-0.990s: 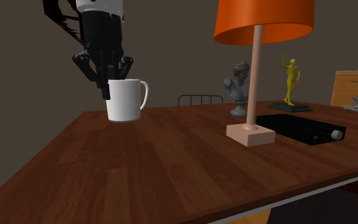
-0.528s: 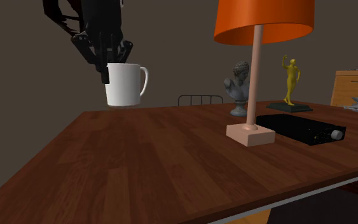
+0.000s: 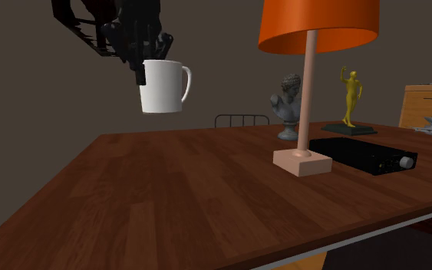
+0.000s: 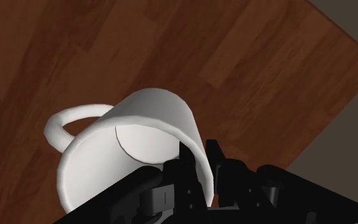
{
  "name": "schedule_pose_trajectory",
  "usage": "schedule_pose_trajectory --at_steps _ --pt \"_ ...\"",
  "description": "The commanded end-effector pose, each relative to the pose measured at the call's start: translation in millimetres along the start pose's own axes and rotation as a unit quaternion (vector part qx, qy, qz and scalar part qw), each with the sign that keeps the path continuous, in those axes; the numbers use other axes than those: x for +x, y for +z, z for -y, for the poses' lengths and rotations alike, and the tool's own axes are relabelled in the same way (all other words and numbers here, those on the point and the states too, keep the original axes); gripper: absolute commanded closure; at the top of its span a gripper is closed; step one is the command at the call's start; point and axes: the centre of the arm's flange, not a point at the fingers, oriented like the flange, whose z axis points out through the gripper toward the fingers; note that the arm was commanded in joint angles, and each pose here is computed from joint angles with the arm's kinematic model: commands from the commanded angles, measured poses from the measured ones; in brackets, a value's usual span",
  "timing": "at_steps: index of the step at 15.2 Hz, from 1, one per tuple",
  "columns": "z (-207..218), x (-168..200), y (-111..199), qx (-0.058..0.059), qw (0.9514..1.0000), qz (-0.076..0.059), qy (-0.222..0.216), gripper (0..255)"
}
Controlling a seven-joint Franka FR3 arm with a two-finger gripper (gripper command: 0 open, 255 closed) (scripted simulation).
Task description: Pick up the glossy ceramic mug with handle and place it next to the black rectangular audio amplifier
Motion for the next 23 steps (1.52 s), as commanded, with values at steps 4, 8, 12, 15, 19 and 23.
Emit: schedule_pose_trajectory --at_steps 4,8,12,15,19,23 --pt "-49.8 -43.1 -1.3 0.001 1.0 -0.005 0.0 255" --pt "-89.0 -78.4 -0.8 0.001 1.0 -0.005 0.0 255" --pt "-128.2 -113.8 -0.2 0.001 1.0 -0.005 0.0 255" --pt "-157.6 -140.3 0.2 0.001 1.0 -0.005 0.0 255" --pt "-196.8 -175.7 0.8 0.001 1.0 -0.005 0.0 255" --pt "-236.0 -211.1 1.3 0.001 1.0 -0.005 0.0 255"
